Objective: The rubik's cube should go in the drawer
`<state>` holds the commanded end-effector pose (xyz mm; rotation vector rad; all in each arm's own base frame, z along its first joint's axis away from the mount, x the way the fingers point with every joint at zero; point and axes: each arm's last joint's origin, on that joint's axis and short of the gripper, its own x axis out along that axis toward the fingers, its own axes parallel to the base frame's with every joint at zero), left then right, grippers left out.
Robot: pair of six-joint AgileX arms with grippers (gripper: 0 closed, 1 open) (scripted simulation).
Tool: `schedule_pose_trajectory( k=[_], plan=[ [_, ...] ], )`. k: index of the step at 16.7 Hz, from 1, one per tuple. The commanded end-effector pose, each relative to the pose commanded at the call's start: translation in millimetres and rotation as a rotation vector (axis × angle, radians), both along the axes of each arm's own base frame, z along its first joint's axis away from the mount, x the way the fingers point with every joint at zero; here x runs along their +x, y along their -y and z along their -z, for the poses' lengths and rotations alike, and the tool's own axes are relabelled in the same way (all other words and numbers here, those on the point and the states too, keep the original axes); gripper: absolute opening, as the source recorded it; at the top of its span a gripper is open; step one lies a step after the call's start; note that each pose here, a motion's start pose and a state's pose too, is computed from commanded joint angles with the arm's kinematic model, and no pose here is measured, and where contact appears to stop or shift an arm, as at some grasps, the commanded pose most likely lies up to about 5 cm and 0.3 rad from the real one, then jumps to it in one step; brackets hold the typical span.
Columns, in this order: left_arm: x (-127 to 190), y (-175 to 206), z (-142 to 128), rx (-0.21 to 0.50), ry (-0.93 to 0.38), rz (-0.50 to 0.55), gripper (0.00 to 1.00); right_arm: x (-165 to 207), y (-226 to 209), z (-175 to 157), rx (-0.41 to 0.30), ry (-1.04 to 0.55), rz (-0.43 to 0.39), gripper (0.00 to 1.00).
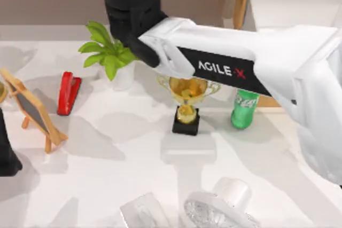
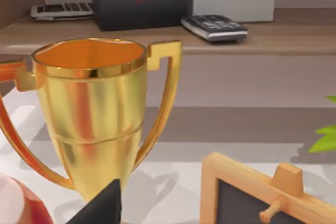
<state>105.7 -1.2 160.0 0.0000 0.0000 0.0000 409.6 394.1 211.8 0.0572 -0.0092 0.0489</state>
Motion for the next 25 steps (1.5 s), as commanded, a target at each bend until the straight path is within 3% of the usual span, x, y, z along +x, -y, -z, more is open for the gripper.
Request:
schedule_pose_trajectory(
  k=[6, 9, 12, 15, 19, 22, 25],
  plan=[
    [0, 0, 0, 0.0, 0.0, 0.0, 1.0, -46, -10, -85, 0.067, -0.076, -0.184, 0.0],
    [0, 0, 0, 0.0, 0.0, 0.0, 1.0, -62, 5, -120, 0.043, -0.175, -0.257, 0.0],
    [0, 0, 0, 0.0, 0.0, 0.0, 1.0, -67, 34, -140, -0.027, -0.323, -0.289, 0.0],
    [0, 0, 0, 0.0, 0.0, 0.0, 1.0, -58, 74, -142, -0.123, -0.522, -0.275, 0.0],
    [0, 0, 0, 0.0, 0.0, 0.0, 1.0, -31, 142, -125, -0.22, -0.835, -0.195, 0.0],
    [0, 0, 0, 0.0, 0.0, 0.0, 1.0, -2, 202, -104, -0.224, -1.056, -0.108, 0.0],
    [0, 0, 0, 0.0, 0.0, 0.0, 1.0, 29, 261, -73, -0.178, -1.247, -0.031, 0.0]
  ],
)
